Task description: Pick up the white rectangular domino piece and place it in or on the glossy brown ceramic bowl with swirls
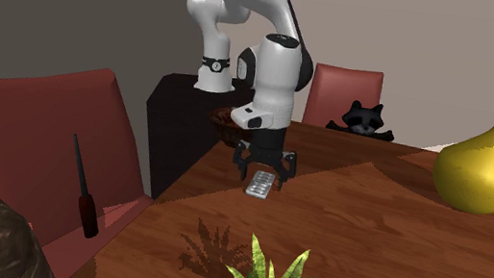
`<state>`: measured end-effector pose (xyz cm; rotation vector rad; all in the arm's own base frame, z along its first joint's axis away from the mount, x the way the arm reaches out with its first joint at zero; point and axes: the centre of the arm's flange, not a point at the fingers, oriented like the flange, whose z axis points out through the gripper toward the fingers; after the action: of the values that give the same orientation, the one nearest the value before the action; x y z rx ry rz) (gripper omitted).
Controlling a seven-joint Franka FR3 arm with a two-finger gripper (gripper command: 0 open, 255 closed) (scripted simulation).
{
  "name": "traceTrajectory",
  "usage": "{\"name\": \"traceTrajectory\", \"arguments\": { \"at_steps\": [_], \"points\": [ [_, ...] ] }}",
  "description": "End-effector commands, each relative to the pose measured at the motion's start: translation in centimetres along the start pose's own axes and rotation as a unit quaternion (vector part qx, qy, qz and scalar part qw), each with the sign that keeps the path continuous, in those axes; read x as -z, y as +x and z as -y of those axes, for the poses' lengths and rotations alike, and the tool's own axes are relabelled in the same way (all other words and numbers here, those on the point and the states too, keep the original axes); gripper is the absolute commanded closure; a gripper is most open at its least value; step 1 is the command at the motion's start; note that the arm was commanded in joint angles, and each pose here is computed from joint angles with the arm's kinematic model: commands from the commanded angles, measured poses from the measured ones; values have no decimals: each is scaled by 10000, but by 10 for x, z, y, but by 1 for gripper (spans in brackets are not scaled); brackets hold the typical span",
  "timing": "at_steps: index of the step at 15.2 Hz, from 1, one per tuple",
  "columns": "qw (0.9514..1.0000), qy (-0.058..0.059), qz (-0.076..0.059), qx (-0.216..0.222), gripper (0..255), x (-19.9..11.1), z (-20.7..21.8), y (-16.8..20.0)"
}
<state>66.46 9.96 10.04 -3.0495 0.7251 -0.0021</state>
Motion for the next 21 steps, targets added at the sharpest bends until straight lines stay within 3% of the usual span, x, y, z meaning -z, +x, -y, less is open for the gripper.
{"name": "traceTrajectory", "arguments": {
  "at_steps": [1, 5, 6, 15, 21],
  "points": [
    [10000, 1, -2, 0, 0, -1, 0, 0],
    [10000, 1, -1, 0, 0, -1, 0, 0],
    [10000, 1, -1, 0, 255, -1, 0, 0],
    [10000, 1, -2, 0, 255, -1, 0, 0],
    [10000, 1, -2, 0, 255, 31, 0, 0]
  ]
}}
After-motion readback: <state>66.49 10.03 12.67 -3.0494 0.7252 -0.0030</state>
